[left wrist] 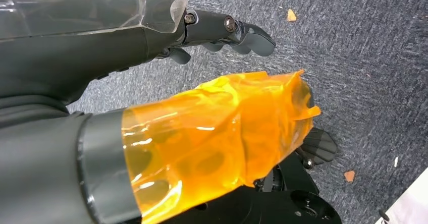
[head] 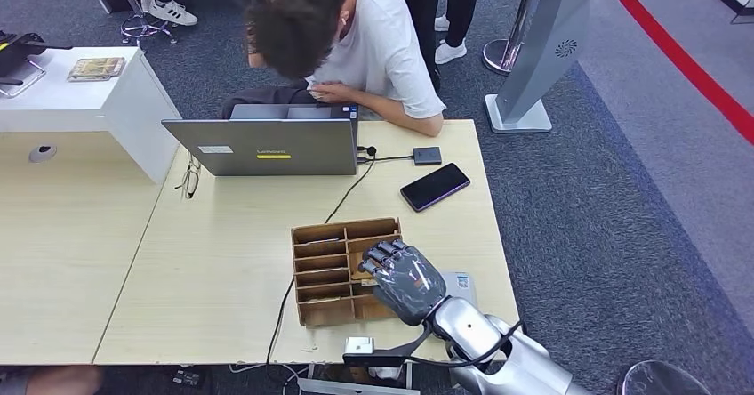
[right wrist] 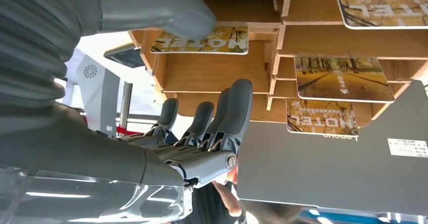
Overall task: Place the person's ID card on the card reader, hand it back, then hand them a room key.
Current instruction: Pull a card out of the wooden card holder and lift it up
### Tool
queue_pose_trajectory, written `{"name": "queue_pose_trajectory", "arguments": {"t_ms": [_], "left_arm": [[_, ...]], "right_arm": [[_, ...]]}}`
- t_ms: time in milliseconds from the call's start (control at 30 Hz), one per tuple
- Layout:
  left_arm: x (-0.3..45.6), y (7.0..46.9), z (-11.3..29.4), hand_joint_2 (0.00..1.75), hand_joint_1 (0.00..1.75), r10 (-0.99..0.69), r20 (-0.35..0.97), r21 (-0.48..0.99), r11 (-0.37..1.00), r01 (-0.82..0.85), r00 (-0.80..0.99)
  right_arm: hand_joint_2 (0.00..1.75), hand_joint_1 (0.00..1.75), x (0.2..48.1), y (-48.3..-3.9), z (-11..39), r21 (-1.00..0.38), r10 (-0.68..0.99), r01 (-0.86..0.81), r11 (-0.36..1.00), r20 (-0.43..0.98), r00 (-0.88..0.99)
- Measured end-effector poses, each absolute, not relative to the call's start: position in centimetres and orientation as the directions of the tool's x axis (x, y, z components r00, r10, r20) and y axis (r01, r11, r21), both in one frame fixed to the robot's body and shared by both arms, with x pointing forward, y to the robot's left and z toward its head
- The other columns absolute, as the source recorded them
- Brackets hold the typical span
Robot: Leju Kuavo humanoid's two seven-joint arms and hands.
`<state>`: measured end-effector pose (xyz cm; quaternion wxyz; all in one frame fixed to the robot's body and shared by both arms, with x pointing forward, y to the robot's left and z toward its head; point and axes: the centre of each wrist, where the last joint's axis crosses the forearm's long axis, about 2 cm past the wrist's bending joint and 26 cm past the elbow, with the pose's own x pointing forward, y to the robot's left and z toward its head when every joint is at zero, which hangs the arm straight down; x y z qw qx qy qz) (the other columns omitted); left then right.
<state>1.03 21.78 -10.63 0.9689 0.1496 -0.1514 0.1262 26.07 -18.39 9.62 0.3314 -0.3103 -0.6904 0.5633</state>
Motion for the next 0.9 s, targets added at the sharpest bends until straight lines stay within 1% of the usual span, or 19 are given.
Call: {"name": "queue_pose_trajectory", "arguments": {"t_ms": [133, 267, 300, 333, 433, 467, 767, 867, 900], "left_arm": [[0.91, 21.79, -10.64, 0.00, 0.00, 0.186, 0.333, 0.250, 0.928, -0.277, 0.924], [0.74, 21.82, -10.65, 0.00, 0.00, 0.171, 0.336, 0.249, 0.932, -0.263, 0.926], [0.70, 21.83, -10.66, 0.00, 0.00, 0.168, 0.336, 0.249, 0.933, -0.260, 0.927], [0.66, 21.84, -10.66, 0.00, 0.00, 0.165, 0.336, 0.250, 0.934, -0.257, 0.927], [0.47, 21.89, -10.68, 0.00, 0.00, 0.159, 0.335, 0.250, 0.935, -0.250, 0.929], [0.43, 21.91, -10.68, 0.00, 0.00, 0.158, 0.335, 0.250, 0.936, -0.249, 0.929], [0.30, 22.01, -10.71, 0.00, 0.00, 0.136, 0.340, 0.246, 0.942, -0.228, 0.930], [0.28, 22.03, -10.71, 0.00, 0.00, 0.128, 0.344, 0.244, 0.944, -0.221, 0.930], [0.27, 22.04, -10.71, 0.00, 0.00, 0.127, 0.345, 0.244, 0.945, -0.219, 0.930]], "right_arm": [[1.75, 0.79, 26.10, -18.40, 9.46, -0.985, 0.804, 0.048, 0.167, 0.108, -0.585], [1.75, 0.86, 26.10, -18.40, 9.28, -0.986, 0.806, 0.041, 0.163, 0.109, -0.582], [1.75, 0.90, 26.10, -18.38, 9.24, -0.986, 0.806, 0.040, 0.162, 0.109, -0.581], [1.75, 0.98, 26.10, -18.37, 9.19, -0.986, 0.807, 0.038, 0.161, 0.110, -0.580], [1.75, 1.33, 26.10, -18.40, 9.04, -0.987, 0.810, 0.033, 0.158, 0.110, -0.577], [1.75, 1.40, 26.10, -18.41, 8.99, -0.987, 0.811, 0.032, 0.156, 0.110, -0.575], [1.75, 1.51, 26.23, -18.44, 8.85, -0.988, 0.815, 0.027, 0.152, 0.109, -0.569], [1.75, 1.59, 26.27, -18.41, 8.89, -0.987, 0.815, 0.030, 0.156, 0.111, -0.569], [1.75, 1.64, 26.29, -18.40, 8.91, -0.987, 0.814, 0.033, 0.159, 0.112, -0.569]]}}
